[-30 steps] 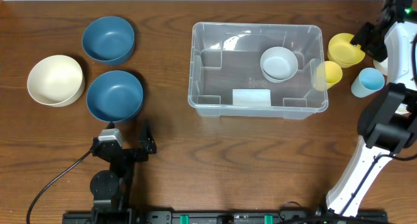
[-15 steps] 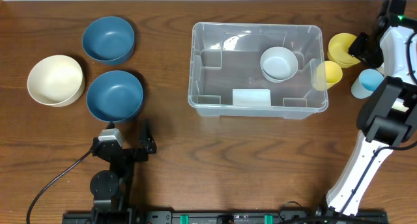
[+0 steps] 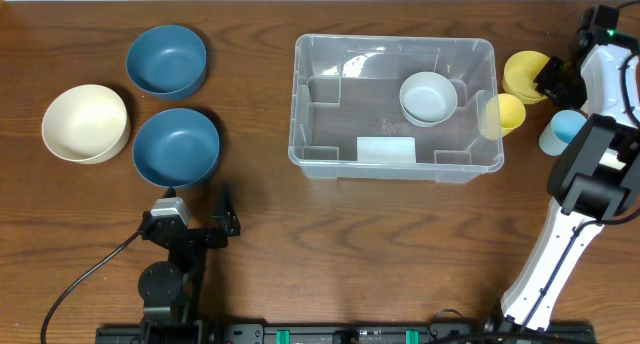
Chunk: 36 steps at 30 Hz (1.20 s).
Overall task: Pack container
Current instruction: 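Move the right gripper to the yellow bowl and grasp its rim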
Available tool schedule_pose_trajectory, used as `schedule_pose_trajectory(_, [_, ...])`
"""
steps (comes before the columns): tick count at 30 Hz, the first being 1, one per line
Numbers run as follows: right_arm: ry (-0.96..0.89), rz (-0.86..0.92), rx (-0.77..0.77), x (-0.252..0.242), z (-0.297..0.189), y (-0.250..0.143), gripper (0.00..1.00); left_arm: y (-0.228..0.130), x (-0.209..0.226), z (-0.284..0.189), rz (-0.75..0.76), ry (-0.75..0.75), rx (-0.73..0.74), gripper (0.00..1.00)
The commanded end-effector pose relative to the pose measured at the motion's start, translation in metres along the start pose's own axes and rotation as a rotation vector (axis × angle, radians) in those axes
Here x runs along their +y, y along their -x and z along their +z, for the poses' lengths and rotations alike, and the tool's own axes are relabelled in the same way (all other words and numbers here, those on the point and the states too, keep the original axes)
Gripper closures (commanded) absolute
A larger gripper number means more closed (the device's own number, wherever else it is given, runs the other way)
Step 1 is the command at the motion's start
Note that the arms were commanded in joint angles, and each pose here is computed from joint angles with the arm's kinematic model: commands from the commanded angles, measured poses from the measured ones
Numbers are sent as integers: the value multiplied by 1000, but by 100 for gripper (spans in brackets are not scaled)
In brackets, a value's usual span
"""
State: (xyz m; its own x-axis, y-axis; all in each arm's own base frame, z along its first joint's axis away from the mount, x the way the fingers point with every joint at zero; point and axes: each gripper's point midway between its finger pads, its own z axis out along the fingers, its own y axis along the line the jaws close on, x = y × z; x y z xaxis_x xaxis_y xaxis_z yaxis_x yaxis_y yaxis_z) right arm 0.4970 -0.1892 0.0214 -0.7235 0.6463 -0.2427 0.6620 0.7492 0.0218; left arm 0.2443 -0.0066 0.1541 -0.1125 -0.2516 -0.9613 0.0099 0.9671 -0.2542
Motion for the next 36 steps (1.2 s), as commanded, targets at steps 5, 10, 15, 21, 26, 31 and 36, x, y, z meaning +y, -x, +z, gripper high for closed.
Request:
schedule_pose_trajectory(5, [-1, 8, -1, -2, 11, 3, 87, -15, 5, 1, -11, 13, 39, 2])
schedule_pose_trajectory(10, [3, 9, -10, -2, 11, 5, 99, -15, 5, 1, -11, 13, 40, 2])
schedule_pose_trajectory(15, [3, 8, -12, -1, 11, 6, 99, -15, 5, 1, -11, 13, 39, 2])
schedule_pose_trajectory(21, [8, 2, -24, 0, 9, 9, 99, -15, 5, 1, -11, 13, 39, 2])
schedule_pose_trajectory(26, [20, -5, -53, 3, -5, 19, 99, -15, 5, 1, -11, 13, 39, 2])
schedule_pose_trajectory(31, [53, -4, -99, 9, -38, 36, 99, -15, 5, 1, -11, 13, 39, 2])
schedule_pose_trajectory(36, [83, -1, -161, 15, -87, 55, 99, -15, 5, 1, -11, 13, 39, 2])
